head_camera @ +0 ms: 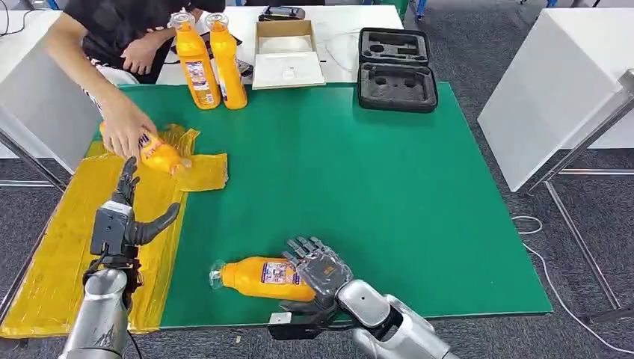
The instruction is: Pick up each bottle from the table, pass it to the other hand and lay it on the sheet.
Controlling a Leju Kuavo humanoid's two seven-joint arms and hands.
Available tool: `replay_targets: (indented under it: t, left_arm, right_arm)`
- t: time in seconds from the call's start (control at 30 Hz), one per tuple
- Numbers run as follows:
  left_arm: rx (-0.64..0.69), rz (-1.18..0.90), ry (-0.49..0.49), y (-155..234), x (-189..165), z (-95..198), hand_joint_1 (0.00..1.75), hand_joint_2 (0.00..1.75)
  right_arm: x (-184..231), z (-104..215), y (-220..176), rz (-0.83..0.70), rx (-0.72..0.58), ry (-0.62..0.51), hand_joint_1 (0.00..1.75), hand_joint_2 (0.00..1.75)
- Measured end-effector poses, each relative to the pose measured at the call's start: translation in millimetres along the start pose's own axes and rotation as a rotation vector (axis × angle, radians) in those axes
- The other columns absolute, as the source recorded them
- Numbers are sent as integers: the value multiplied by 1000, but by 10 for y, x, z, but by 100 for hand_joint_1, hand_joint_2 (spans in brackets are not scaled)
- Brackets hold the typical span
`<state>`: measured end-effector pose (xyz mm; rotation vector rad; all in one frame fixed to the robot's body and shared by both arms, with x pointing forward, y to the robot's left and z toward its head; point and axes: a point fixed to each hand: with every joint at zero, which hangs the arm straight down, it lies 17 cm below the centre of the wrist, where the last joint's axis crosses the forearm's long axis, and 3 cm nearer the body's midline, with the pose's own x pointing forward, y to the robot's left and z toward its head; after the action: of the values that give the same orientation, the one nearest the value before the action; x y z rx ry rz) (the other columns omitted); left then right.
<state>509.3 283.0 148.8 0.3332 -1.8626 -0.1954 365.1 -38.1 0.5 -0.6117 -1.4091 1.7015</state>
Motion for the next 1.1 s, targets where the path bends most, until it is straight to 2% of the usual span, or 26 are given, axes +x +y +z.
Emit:
replay_targets:
  t: [0.03,0.07,0.3,0.33,1.1]
  left_arm:
    - [0,2,2,-4,-4,7,0,175]
    - [1,3,4,-6,-9,17,0,175]
    - [5,10,14,-20,-28,65,0,175]
    - [3,10,14,-29,-25,66,0,175]
    - [-14,34,24,-109,-20,93,0,175]
  right_arm:
    - [7,-9,4,2,-3,12,0,0]
    - [6,-18,3,7,-9,24,157,175]
    - [-76,-50,20,7,-12,106,157,175]
    - [-79,-54,15,3,-13,109,175,175]
    - [-234,-42,-84,-56,-48,174,175,175]
